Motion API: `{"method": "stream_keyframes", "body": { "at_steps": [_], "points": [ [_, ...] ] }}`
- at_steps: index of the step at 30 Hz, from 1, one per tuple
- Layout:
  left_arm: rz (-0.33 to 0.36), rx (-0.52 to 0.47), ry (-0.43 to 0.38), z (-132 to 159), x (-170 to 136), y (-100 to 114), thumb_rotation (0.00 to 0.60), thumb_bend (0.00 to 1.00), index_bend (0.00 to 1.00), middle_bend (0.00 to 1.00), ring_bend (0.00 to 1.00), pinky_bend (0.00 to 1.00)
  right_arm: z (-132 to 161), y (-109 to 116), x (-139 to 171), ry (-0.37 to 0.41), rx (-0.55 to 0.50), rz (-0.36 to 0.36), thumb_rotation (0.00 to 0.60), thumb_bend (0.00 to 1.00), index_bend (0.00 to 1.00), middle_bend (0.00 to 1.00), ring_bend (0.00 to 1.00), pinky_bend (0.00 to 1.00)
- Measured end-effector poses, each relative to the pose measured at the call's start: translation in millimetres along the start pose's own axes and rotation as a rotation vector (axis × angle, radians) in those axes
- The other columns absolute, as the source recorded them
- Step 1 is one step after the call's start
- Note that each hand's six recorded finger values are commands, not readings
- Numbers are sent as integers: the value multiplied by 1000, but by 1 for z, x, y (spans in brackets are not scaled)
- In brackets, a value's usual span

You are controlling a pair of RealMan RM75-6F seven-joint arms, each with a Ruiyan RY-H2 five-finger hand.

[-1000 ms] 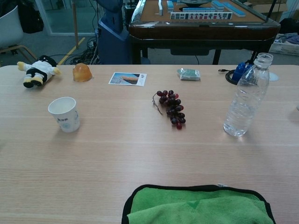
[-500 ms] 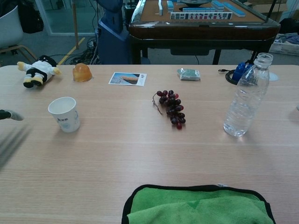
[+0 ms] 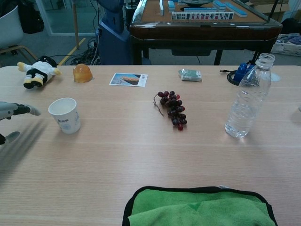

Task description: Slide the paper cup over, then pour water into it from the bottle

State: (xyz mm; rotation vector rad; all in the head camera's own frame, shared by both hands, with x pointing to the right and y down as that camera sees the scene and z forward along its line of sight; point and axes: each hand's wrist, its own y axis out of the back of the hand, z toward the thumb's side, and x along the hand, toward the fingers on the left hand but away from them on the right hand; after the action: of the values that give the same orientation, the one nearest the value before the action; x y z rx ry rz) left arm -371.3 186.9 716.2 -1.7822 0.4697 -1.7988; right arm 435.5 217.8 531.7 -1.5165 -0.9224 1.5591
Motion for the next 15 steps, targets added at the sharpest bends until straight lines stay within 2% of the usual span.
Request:
{"method": "stream_keyframes", "body": {
  "at_steps": [15],
  "points": [
    [9, 10, -56, 32, 15, 5, 600, 514, 0, 0, 0, 158, 0, 4, 1, 4, -9, -8, 600, 108, 407, 383, 331, 461]
  ]
}}
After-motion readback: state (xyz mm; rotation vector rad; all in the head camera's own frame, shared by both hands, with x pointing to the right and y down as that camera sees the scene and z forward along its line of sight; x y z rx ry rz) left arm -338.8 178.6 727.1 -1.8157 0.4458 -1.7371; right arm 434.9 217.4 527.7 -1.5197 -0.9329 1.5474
